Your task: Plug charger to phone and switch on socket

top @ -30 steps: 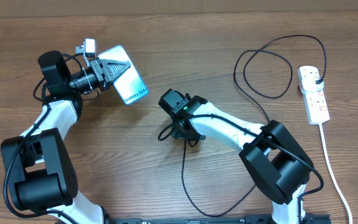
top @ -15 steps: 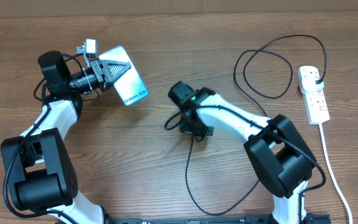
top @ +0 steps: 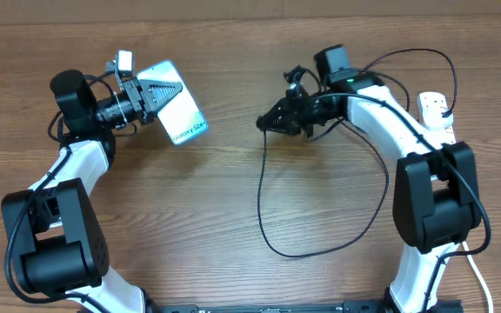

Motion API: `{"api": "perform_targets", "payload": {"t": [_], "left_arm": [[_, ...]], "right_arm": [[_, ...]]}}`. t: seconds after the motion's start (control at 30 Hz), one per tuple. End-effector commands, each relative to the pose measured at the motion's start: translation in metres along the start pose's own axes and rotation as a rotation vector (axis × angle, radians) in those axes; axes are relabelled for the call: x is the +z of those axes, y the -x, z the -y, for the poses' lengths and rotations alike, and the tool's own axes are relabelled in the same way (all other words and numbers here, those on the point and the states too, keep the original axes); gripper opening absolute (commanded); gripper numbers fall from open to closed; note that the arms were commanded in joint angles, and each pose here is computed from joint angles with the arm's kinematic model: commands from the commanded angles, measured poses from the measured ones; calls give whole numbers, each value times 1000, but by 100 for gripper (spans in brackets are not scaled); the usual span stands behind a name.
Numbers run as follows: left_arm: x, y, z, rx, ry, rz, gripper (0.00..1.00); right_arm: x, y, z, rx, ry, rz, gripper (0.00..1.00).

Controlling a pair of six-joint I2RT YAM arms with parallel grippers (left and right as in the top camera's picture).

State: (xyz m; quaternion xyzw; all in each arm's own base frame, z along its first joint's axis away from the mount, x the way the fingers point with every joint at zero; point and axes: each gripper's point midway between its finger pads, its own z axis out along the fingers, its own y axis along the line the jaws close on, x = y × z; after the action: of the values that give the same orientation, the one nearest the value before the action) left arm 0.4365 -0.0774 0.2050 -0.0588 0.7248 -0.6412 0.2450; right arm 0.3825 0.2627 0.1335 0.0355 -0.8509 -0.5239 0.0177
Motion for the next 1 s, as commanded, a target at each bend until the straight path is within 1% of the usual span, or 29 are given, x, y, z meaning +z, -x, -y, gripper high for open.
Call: {"api": "perform_targets", "payload": {"t": [0.0,0.03,0.17,0.3,0.57,0.8,0.87,0.97], "left_arm": [[-1,9,26,-43,-49,7,4],[-1,12,32,-38,-61,15,4],[-5,21,72,42,-143,59,4],[-6,23,90,64,-186,86,5],[16,22,101,49,-228,117,5],[25,20,99,128,-221,130,4],[26,21,94,103,-206,129,4],[29,23,77,38,-163,126,4]], "right_arm": [[-28,-25,-78,-324,457,-96,4],[-32,-29,-86,-368,512,-100,4],[-21,-37,-91,-401,518,-125,4],[-9,-46,-98,-432,527,-157,4],[4,-52,-107,-516,542,-177,4],[4,-48,-109,-573,547,-162,4],[4,-46,-109,-596,541,-153,4],[10,-40,-102,-606,480,-129,4]]}}
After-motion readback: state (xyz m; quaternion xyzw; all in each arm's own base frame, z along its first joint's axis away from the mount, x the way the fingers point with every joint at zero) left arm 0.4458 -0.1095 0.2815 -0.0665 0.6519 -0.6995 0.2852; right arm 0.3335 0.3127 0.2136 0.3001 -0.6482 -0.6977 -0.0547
